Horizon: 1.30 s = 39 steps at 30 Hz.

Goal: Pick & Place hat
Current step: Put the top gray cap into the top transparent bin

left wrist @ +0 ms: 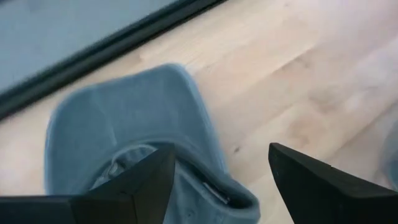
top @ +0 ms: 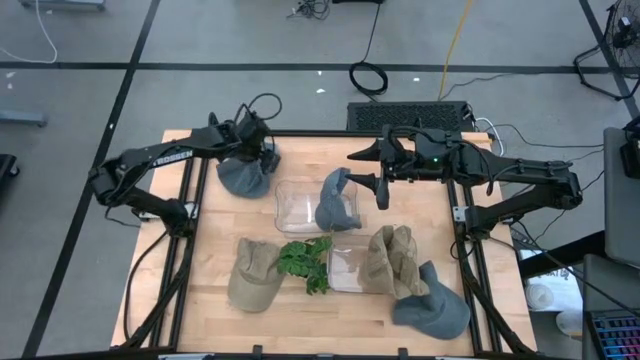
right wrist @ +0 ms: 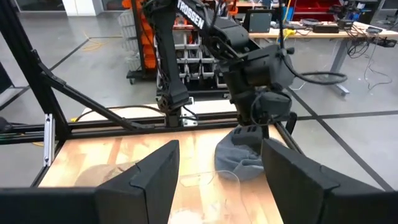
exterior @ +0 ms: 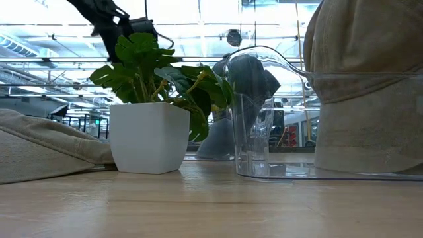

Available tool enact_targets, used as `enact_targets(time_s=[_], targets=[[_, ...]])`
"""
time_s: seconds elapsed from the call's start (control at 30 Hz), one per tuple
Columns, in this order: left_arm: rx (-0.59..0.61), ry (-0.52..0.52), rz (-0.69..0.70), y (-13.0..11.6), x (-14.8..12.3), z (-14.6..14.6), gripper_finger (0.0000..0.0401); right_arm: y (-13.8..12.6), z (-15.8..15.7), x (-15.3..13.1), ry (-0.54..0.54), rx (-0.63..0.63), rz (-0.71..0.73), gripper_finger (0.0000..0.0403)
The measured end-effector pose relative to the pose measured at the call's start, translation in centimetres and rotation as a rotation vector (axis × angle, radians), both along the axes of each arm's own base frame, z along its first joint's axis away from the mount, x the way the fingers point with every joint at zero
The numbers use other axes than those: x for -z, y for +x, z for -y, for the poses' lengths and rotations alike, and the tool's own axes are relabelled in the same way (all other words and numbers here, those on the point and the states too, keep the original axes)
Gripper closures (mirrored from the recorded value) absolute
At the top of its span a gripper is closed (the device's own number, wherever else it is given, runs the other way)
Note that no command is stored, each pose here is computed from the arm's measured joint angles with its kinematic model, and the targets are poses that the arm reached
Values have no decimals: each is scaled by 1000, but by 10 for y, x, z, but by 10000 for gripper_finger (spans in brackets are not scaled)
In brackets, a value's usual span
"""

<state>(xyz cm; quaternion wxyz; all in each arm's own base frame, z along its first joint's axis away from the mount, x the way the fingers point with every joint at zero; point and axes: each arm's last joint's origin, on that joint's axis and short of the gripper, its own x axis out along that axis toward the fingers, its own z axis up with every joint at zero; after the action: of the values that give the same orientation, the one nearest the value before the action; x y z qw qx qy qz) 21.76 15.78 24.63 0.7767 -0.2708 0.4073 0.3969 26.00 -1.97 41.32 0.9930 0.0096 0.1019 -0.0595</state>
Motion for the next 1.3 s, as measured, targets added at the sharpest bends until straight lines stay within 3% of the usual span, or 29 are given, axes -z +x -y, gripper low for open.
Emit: enact_targets(time_s=[0.23,0.8,0.93,1.17,1.3], targets=[[-110,-62,-9,9,23,-15,135,0,0,0,-2,0,1,186],[-148,-156,-91,27,76,-33,139,0,0,0,-10,-3,0,186],[-173,-162,-77,27,75,-33,191,0,0,0,-10,-3,0,186],[-162,-145,-51,24,64,-31,367,0,0,0,-10,-3,0,186],[-157,-147,-32,22,58,-30,384,0,0,0,-10,-3,0,186]])
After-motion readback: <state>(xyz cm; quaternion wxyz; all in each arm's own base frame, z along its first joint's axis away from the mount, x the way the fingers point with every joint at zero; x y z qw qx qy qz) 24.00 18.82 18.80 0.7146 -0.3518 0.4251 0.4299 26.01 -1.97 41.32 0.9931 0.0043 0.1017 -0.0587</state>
